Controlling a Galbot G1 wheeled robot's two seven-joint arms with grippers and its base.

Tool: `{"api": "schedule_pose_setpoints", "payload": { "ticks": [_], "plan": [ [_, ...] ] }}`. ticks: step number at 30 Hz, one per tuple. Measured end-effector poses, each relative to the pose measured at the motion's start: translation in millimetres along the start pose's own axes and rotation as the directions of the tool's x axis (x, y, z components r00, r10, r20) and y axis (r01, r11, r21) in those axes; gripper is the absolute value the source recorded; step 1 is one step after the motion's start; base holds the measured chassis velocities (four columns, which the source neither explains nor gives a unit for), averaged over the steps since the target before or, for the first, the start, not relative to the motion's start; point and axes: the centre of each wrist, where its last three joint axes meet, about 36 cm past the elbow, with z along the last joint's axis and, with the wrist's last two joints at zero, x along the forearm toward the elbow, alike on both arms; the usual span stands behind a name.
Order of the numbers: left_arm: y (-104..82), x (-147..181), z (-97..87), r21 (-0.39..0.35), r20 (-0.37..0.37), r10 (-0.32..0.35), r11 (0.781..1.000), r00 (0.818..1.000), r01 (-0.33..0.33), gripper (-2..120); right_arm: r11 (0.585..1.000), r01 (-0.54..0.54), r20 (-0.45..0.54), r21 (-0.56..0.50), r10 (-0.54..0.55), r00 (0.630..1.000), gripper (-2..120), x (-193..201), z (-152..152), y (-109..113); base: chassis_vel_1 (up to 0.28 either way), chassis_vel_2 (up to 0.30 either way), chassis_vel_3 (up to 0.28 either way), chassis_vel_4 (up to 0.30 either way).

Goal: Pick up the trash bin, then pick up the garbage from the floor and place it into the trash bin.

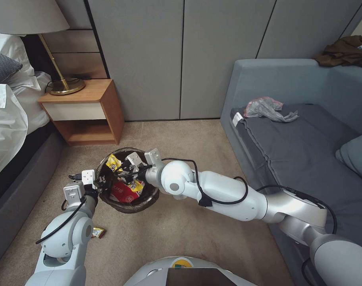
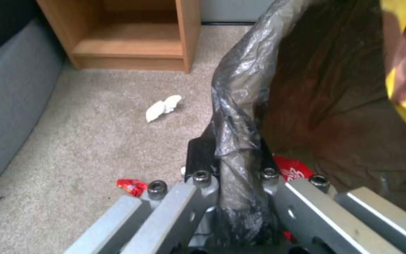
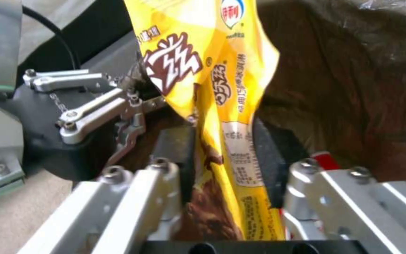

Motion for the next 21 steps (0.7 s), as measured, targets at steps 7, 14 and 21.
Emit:
{"api": "schedule_pose_setpoints", "payload": {
  "ticks": [7, 14, 21],
  "plan": [
    [2.0, 0, -0.8, 0.001, 0.003, -0.006, 1.000, 1.000, 0.006, 0, 0.999, -0.022, 0.034, -0.035, 0.023, 0.999, 57, 5, -4, -7, 0.000, 0.000, 0.000, 0.000],
    [2.5, -1, -0.5, 0.001, 0.001, -0.006, 1.000, 1.000, 0.006, 0, 0.997, -0.039, 0.077, -0.067, 0.045, 0.996, 82, 17, -16, -14, 0.000, 0.000, 0.000, 0.000],
    [2.8, -2, -0.3, 0.000, 0.000, -0.007, 1.000, 1.000, 0.007, 0, 0.995, -0.059, 0.092, -0.086, 0.067, 0.993, 99, 31, -22, -22, 0.000, 0.000, 0.000, 0.000]
  ]
}}
